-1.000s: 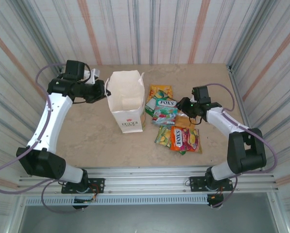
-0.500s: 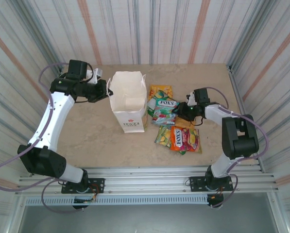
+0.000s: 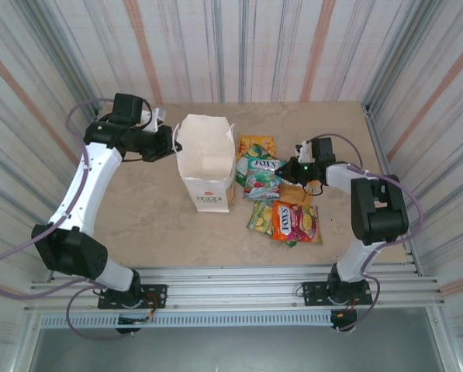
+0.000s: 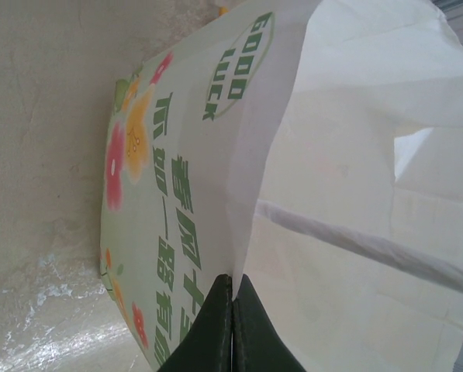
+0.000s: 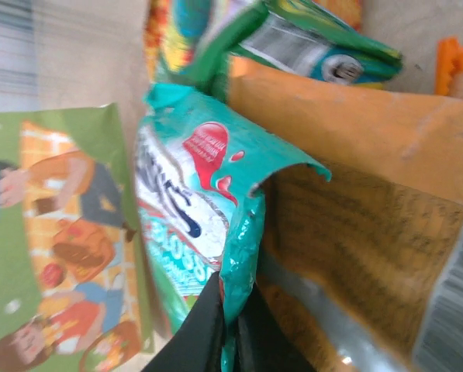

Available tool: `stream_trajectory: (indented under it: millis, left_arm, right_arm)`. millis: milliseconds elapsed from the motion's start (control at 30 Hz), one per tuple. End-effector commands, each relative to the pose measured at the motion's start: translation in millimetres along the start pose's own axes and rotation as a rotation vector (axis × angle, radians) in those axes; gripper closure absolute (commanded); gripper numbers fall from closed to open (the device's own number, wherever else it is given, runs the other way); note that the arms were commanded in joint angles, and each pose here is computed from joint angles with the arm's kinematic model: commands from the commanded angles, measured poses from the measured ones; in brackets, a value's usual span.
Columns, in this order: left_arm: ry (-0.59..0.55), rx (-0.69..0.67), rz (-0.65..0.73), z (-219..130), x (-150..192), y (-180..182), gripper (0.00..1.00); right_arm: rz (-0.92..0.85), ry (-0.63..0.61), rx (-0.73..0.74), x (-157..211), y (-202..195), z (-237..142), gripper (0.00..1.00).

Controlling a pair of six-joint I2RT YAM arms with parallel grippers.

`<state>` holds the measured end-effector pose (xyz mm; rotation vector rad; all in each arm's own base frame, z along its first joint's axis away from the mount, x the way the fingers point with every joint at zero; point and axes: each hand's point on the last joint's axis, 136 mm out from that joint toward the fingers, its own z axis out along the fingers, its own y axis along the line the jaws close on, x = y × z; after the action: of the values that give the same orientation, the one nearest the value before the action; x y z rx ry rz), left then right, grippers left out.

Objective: Place the snacks into the paper bag

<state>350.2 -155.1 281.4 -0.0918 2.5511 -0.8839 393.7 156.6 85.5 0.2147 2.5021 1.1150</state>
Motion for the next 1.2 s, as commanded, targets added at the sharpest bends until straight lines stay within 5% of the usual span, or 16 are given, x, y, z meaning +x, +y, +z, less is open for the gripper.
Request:
stream_trajectory:
  millis: [0,400,700,933,1167]
  left_arm:
    - [-0.020,-0.016,0.017,-5.3,-6.5,-7.3,1.00]
    - [-0.015,-0.067,0.024,-4.0,-2.9,-5.7,1.00]
    - [-0.012,-0.070,0.029,-3.5,-1.9,-4.9,1.00]
    - [-0.014,-0.080,0.028,-1.4,-3.3,-2.5,1.00]
    - [-0.007,-0.101,0.018,2.5,-3.4,2.4,1.00]
  right_arm:
    - [-0.123,-0.123,-0.048,-30.3,50.5,-41.7,0.97]
    - [-0.338,-0.401,-0.054,-66.9,189.4,-149.9,1.00]
    - [-0.497,-0.500,-0.337,-53.4,332.5,-207.6,1.00]
    - [-0.558,-0.465,-0.503,-22.1,399.8,-218.2,1.00]
    - [-0.509,-0.360,-0.526,4.8,410.6,-188.3,1.00]
